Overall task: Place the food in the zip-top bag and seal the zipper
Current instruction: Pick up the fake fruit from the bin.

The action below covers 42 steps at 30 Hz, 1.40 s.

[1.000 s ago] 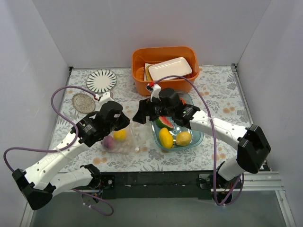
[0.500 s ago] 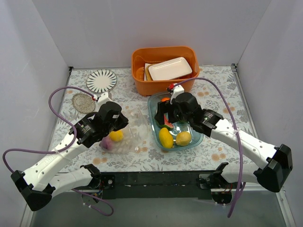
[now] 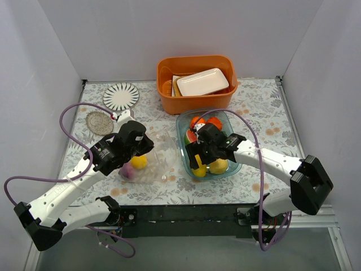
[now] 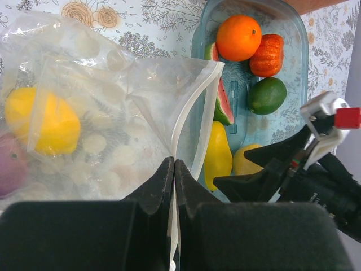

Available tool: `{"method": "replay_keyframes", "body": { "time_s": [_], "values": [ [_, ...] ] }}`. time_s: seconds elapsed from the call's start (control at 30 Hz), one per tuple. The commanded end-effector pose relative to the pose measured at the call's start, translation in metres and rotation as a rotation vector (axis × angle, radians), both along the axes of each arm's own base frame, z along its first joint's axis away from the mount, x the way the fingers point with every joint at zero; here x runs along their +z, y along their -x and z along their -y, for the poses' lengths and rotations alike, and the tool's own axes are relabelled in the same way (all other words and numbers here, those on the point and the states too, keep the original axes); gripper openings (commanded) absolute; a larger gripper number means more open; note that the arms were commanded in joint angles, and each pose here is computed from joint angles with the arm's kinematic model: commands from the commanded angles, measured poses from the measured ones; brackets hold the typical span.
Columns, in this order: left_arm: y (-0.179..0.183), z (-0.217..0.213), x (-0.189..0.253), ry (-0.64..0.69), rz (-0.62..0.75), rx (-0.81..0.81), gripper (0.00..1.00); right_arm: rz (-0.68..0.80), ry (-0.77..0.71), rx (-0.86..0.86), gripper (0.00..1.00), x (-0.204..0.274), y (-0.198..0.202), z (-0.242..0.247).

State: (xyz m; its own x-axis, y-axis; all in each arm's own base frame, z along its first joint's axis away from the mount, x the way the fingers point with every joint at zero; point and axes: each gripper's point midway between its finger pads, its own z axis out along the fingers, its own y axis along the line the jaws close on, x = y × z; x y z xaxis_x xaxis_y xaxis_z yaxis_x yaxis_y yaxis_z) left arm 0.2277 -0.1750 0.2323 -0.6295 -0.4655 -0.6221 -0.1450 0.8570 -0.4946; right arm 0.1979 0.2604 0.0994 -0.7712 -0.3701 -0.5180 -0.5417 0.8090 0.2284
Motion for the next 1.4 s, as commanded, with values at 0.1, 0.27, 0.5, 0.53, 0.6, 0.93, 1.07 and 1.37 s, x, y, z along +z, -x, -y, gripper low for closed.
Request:
{"method": "replay_keyframes", "body": {
  "time_s": [0.1,0.27,0.5,0.53,0.6,0.93,1.07,1.37],
  "values": [
    [-0.001,0.0,0.002,0.011,0.01,0.004,0.0,-0.066,0.043,0.013,0.95,-0.02,0.0,-0.005],
    [-0.001,-0.001,0.004,0.015,0.018,0.012,0.0,-0.086,0.078,0.015,0.89,-0.029,0.002,-0.001],
    [-0.001,-0.001,0.002,0.011,0.011,0.011,0.0,-0.065,0.097,0.002,0.71,-0.032,-0.001,0.004],
    [-0.001,-0.001,0.001,0.012,0.009,0.011,0.0,-0.07,0.099,0.001,0.71,-0.033,0.0,0.004],
    [-0.001,0.001,0.001,0.015,0.009,0.006,0.0,-0.08,0.104,0.002,0.76,-0.037,0.0,0.003],
    [0.0,-0.001,0.001,0.016,0.012,0.01,0.0,-0.089,0.093,0.003,0.61,-0.044,-0.002,-0.003],
    [0.0,-0.001,0.0,0.016,0.01,0.009,0.0,-0.077,0.079,0.006,0.37,-0.037,-0.003,-0.004],
    [0.0,0.001,-0.003,0.016,0.006,0.005,0.0,0.024,-0.067,-0.026,0.34,0.021,-0.008,-0.012]
  ]
}}
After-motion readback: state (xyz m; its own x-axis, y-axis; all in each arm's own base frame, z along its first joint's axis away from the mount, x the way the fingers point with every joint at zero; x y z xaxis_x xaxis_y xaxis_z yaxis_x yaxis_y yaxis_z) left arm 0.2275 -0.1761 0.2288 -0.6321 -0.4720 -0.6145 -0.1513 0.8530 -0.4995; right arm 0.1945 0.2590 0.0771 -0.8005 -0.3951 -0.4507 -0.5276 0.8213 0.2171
